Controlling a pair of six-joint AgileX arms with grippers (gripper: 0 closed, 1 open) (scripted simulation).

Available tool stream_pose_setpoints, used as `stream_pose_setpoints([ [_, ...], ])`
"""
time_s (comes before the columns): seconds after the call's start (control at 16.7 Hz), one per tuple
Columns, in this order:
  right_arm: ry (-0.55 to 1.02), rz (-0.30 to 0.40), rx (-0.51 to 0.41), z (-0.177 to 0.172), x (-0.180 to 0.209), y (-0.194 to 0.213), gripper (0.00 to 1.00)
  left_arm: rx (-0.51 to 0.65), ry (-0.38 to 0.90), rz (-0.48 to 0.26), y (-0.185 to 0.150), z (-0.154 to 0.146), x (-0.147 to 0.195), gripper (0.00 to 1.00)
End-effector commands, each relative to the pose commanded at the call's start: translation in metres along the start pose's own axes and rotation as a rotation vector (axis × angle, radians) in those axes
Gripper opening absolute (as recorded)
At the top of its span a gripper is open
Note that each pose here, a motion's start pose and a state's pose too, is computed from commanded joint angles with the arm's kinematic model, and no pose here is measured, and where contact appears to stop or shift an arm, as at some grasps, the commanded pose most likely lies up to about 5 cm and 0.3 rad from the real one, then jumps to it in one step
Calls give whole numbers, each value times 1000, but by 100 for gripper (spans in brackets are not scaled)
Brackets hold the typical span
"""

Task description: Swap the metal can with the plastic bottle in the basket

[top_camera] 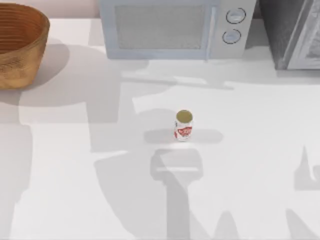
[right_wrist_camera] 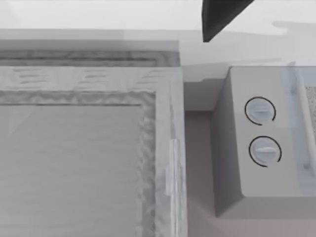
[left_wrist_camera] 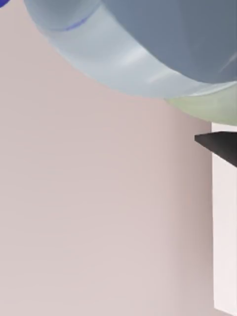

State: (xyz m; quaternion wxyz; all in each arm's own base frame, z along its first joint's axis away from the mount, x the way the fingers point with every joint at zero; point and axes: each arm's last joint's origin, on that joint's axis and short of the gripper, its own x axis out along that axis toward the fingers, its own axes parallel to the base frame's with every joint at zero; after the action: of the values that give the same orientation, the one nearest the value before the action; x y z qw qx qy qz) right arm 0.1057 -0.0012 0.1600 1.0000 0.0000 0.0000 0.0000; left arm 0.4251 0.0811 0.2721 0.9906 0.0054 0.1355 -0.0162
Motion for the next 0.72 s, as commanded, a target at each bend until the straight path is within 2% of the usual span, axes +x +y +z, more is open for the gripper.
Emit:
stream_pose_setpoints([
  [0.66,0,0,0,0,0,0,100,0,0,0,0,0,0,98],
  [0.72,0,0,0,0,0,0,100,0,0,0,0,0,0,100],
])
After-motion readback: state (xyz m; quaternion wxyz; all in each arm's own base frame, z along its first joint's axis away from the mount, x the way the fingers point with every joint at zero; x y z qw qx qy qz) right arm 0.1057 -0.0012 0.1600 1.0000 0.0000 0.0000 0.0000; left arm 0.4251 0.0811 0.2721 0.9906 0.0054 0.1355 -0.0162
